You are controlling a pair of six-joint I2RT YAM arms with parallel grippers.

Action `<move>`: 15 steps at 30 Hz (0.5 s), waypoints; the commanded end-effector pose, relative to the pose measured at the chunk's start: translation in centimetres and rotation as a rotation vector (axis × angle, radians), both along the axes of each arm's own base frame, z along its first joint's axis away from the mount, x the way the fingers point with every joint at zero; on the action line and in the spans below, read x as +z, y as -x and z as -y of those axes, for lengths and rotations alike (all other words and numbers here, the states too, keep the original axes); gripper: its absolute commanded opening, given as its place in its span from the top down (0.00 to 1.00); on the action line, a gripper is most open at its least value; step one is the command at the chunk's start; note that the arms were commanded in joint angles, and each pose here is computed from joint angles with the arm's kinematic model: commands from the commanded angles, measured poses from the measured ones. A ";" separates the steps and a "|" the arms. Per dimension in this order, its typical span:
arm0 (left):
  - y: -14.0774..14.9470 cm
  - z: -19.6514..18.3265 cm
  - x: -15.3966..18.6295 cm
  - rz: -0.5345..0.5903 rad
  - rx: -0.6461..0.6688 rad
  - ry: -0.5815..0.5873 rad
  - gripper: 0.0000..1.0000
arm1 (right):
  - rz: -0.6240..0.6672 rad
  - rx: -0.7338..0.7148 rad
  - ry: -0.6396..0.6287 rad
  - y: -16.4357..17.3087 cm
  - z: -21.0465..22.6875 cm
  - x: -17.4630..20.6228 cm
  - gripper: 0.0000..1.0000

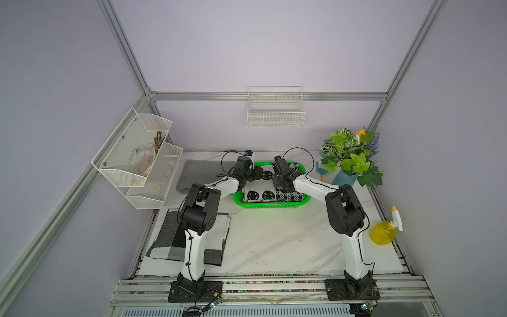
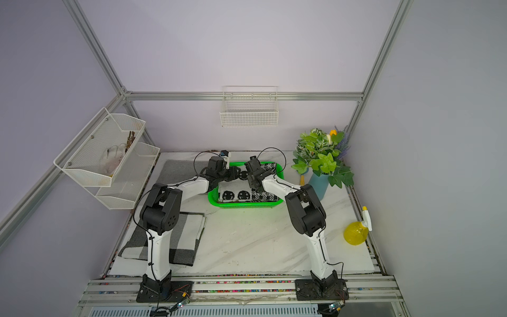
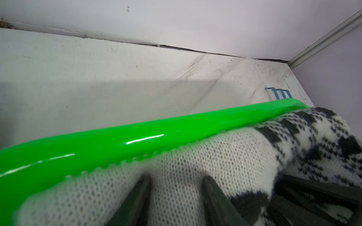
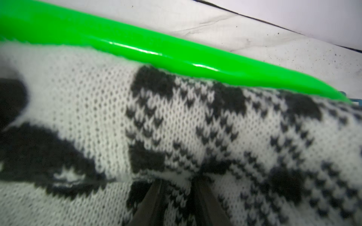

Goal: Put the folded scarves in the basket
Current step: Place the scarf in the basket, then move the scarf to the center of the board.

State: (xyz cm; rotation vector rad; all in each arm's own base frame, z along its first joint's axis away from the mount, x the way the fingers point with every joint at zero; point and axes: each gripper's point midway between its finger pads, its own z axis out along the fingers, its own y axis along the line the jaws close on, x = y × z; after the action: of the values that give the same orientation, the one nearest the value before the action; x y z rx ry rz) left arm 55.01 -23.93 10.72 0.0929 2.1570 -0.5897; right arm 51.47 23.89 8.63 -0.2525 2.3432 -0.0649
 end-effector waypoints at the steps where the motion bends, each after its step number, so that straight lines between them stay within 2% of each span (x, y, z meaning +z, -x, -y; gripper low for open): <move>1: 0.2 0.1 -0.5 0.011 -0.002 -0.005 0.52 | -0.024 -0.003 -0.018 0.0 -0.1 -1.9 0.70; 7: -0.3 0.5 4.2 0.100 -0.017 -0.042 0.52 | -0.035 -0.005 -0.001 0.4 0.3 -0.1 0.70; 12: 0.8 0.3 8.5 0.161 -0.015 -0.001 0.50 | 0.022 0.031 -0.098 1.5 -0.3 4.5 0.68; 15: 2.0 -1.2 11.3 0.172 0.021 -0.050 0.48 | 0.046 0.058 -0.128 2.1 -0.6 7.4 0.66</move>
State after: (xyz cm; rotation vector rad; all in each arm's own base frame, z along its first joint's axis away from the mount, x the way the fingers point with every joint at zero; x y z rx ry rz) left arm 54.13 -23.82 15.20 0.1284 2.1026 -0.5479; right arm 50.09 24.07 11.58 -0.2610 2.3342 0.0224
